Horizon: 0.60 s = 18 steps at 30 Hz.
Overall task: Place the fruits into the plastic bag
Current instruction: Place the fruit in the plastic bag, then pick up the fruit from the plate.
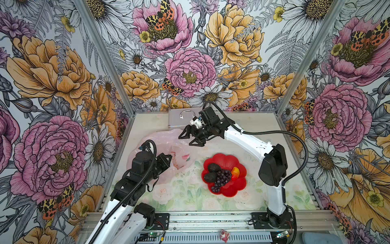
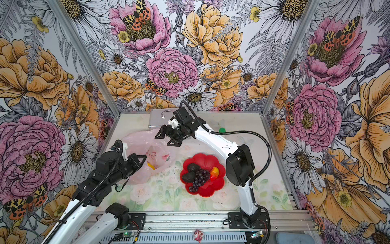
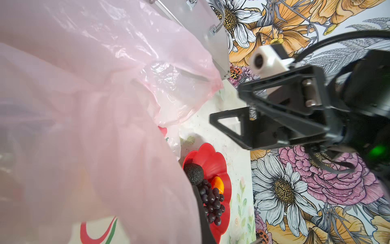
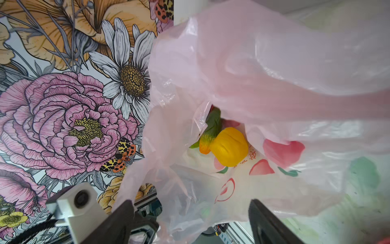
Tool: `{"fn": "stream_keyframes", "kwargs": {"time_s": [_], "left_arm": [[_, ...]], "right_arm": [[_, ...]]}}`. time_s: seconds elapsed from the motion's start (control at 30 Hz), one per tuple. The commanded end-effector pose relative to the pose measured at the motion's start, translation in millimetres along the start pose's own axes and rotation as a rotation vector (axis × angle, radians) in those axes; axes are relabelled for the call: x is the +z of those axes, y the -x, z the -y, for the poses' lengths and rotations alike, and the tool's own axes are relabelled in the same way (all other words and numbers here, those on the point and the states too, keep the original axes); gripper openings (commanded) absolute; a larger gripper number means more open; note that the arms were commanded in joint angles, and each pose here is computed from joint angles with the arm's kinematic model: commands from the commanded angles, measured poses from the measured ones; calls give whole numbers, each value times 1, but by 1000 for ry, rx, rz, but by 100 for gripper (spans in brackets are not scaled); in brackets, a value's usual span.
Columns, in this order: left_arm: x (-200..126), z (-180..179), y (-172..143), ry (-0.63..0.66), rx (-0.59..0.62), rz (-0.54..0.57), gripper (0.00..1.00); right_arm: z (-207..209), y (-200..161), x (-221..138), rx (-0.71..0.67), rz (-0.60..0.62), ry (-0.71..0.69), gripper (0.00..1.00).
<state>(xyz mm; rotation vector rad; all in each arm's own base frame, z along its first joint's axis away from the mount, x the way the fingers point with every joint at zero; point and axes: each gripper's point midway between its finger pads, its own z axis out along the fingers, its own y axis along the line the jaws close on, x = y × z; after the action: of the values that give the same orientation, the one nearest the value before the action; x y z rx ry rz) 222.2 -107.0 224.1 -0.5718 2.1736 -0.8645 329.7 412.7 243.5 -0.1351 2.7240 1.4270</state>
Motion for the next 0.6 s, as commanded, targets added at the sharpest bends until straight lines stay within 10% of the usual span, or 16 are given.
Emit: {"fn": "stream_keyframes", "kwargs": {"time_s": [0.0, 0.57], "left_arm": [[-1, -7, 1, 18, -21, 13, 0], [4, -14, -4, 27, -22, -16, 0]], "right_arm": [[5, -7, -28, -98, 56, -72, 88], [127, -85, -147, -165, 104, -675, 100]]}}
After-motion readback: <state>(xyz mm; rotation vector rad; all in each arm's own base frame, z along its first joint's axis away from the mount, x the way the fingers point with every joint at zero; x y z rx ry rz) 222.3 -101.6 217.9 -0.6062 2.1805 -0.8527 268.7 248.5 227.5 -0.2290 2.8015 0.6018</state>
